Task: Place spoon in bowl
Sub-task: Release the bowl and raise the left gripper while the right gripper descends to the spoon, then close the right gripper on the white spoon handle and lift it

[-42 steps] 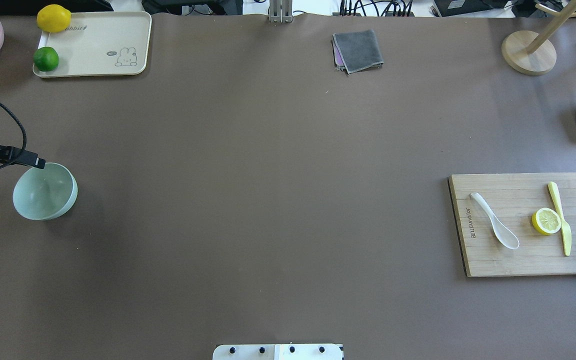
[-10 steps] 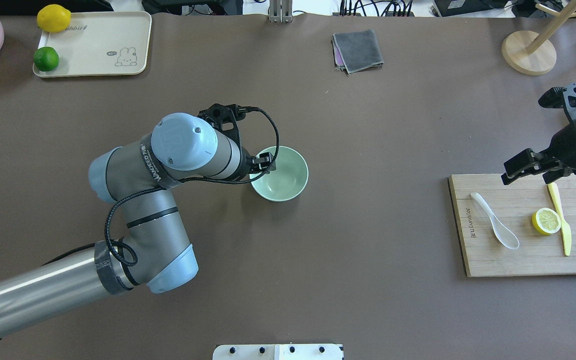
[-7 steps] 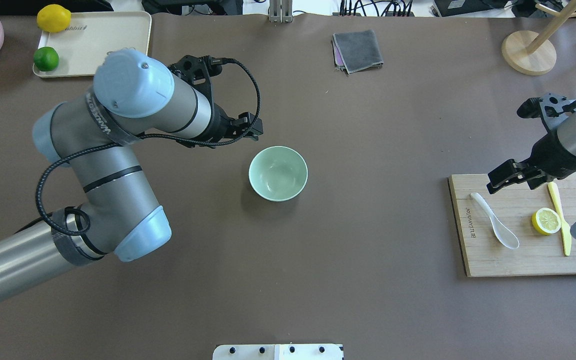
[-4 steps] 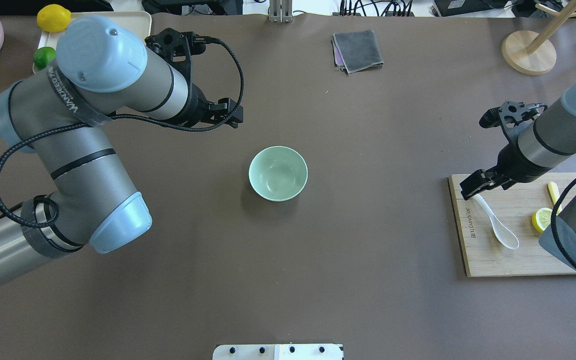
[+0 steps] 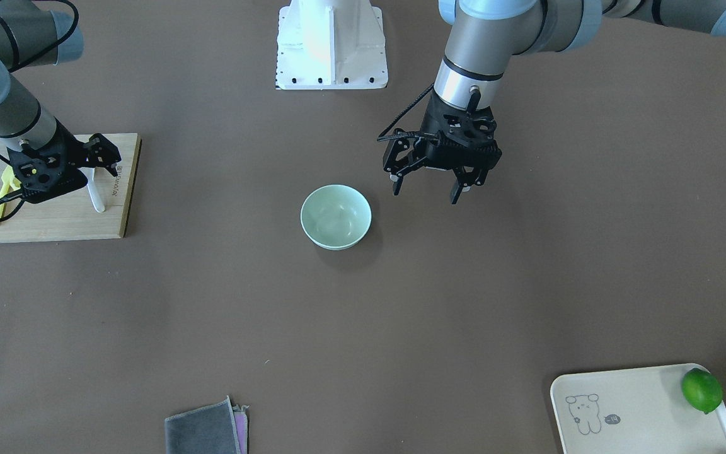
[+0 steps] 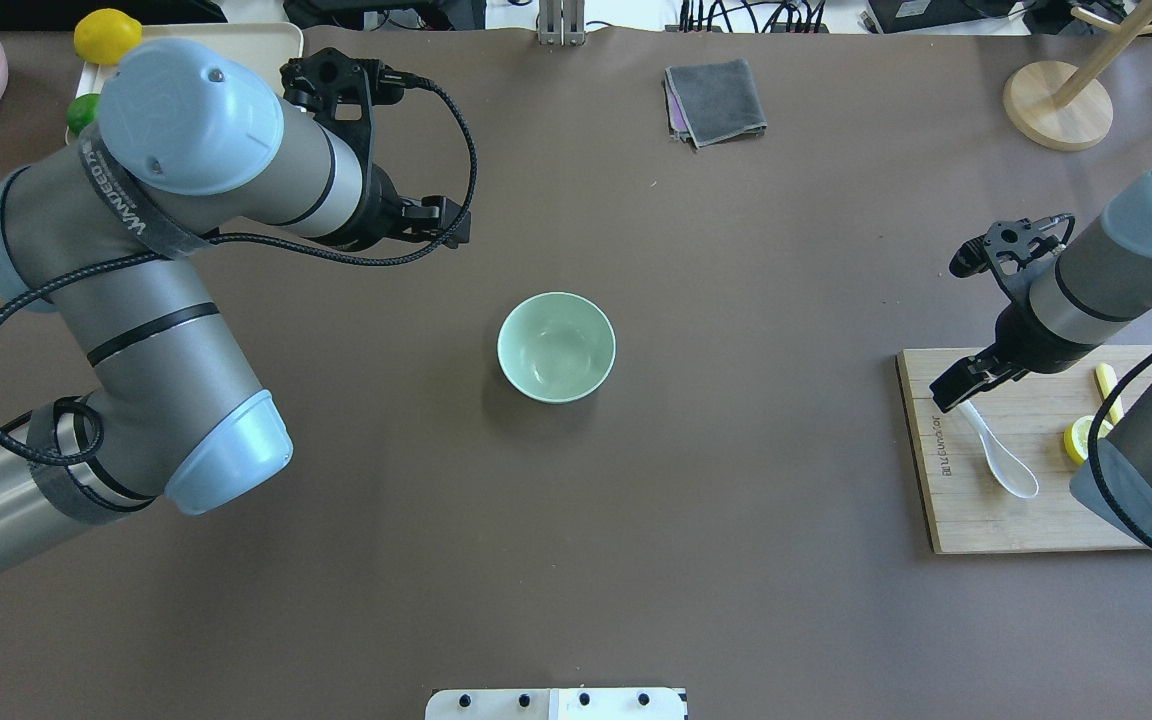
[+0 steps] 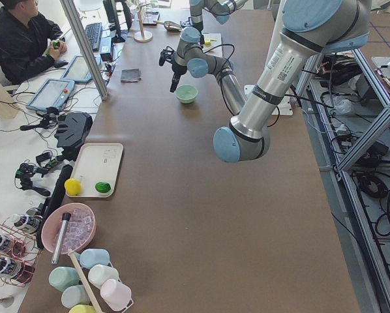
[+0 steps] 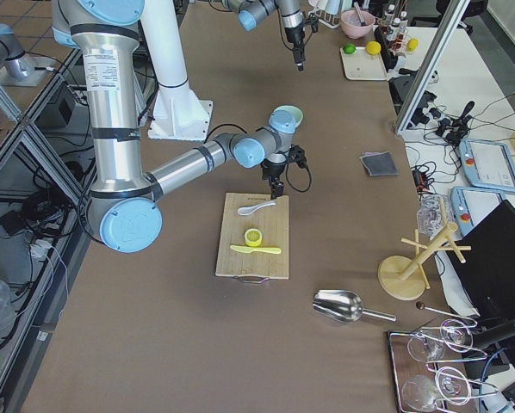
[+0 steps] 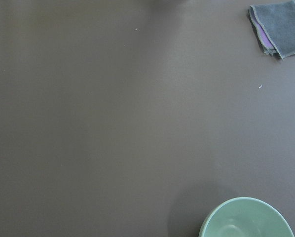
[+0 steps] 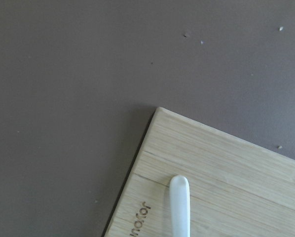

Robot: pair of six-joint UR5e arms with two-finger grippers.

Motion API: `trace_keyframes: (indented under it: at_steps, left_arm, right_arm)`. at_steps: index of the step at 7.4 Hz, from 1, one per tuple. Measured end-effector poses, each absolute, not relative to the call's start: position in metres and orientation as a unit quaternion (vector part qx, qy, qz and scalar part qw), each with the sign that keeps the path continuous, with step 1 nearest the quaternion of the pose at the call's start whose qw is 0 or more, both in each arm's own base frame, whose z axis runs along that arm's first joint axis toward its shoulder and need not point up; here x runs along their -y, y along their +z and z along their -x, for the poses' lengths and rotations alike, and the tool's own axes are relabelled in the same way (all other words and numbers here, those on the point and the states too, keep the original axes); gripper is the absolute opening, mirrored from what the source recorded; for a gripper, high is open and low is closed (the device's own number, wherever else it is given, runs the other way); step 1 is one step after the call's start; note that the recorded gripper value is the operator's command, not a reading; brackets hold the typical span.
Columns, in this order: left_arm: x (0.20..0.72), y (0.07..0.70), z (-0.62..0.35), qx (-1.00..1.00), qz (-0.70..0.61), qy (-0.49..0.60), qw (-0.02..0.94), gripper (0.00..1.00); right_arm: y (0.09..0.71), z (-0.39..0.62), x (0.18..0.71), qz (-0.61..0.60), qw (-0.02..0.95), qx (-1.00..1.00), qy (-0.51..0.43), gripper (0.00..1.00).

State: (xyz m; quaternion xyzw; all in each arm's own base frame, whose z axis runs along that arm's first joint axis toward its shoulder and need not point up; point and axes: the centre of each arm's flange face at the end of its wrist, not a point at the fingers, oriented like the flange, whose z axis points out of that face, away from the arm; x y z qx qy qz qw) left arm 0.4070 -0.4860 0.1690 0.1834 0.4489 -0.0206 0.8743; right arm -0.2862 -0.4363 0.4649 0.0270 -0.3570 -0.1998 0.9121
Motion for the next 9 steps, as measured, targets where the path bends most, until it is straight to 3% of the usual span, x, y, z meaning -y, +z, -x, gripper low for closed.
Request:
trace_keyframes:
  at_steps: [4,5,7,9]
  left_arm:
    - [0.476,0.17,-0.418,-0.453,-0.178,-0.007,0.873,0.98]
    - [0.474,0.17,-0.419,-0.454,-0.177,-0.005,0.873,0.98]
    - [0.473,0.169,-0.421,-0.455,-0.176,-0.003,0.873,0.98]
    - [0.473,0.17,-0.423,-0.458,-0.178,-0.001,0.871,0.98]
  right_arm:
    - [0.511,0.303,0.442,-0.016,0.912,0.353,-0.206,0.96]
    - [0.516,0.306,0.441,-0.015,0.912,0.354,-0.207,0.92]
    - [0.513,0.307,0.44,-0.015,0.912,0.357,-0.202,0.72]
    - [0.511,0.309,0.437,-0.013,0.913,0.358,-0.195,0.72]
